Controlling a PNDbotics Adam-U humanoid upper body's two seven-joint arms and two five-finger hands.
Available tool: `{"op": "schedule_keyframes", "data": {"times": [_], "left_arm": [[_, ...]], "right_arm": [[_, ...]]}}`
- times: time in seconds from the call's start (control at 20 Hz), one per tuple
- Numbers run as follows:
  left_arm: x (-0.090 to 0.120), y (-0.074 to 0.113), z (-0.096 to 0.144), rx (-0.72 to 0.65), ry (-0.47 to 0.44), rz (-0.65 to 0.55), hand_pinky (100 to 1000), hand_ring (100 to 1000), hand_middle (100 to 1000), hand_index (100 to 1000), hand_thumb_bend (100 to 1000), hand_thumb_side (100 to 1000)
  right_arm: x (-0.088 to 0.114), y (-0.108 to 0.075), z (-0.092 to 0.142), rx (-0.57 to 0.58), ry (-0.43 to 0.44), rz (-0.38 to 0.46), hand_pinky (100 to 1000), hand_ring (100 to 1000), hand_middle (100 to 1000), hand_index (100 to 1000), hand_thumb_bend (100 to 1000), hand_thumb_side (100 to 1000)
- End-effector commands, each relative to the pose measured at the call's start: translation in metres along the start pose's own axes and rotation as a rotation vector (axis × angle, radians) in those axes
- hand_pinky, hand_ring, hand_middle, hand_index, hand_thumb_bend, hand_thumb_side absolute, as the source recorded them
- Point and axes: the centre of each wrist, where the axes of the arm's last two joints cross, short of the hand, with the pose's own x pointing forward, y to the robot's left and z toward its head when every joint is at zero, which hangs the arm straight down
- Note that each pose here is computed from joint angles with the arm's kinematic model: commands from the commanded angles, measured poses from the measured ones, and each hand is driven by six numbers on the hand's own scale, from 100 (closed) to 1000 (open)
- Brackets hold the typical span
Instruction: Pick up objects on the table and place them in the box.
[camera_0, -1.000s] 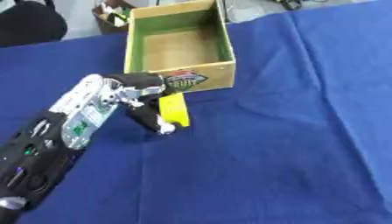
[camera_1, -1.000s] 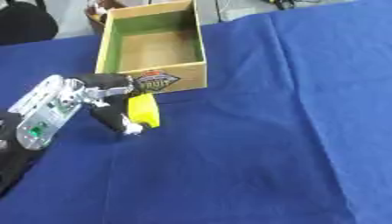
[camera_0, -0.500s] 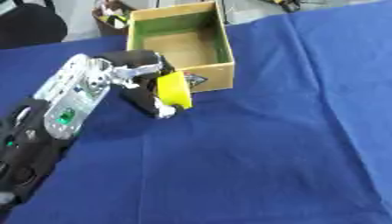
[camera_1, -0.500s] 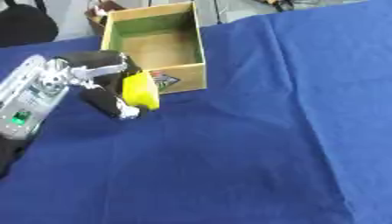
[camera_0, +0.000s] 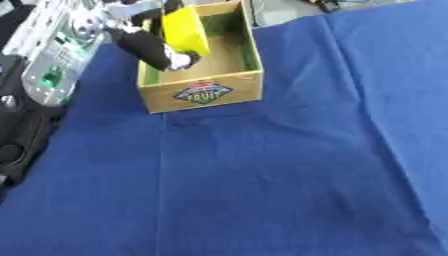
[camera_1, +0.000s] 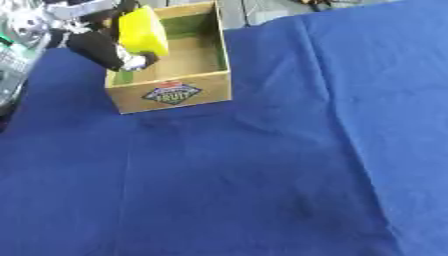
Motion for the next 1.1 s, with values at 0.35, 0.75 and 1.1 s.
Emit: {"op": "schedule_keyframes", "data": {"times": [0.35, 0.75, 1.1], "left_arm": [[-0.037, -0.006, -0.033, 0.234, 0.225, -0.096, 154, 455, 448, 425, 100, 245], [-0.047, -0.035, -0.051, 0.188, 0.255, -0.17, 237, 507, 491, 539, 100, 248], [-0.05, -0.047, -0.055, -0.025, 0.247, -0.222, 599, 793, 790, 917, 100, 602]], "right_arm": [[0.008, 0.0, -0.011, 0.014, -0.066, -0.025, 640, 668, 535, 828, 100, 668], [0.009, 0.002, -0.011, 0.017, -0.069, -0.028, 640, 668, 533, 829, 100, 673], [0.009, 0.002, -0.011, 0.01, -0.066, -0.03, 640, 668, 534, 828, 100, 674]]}}
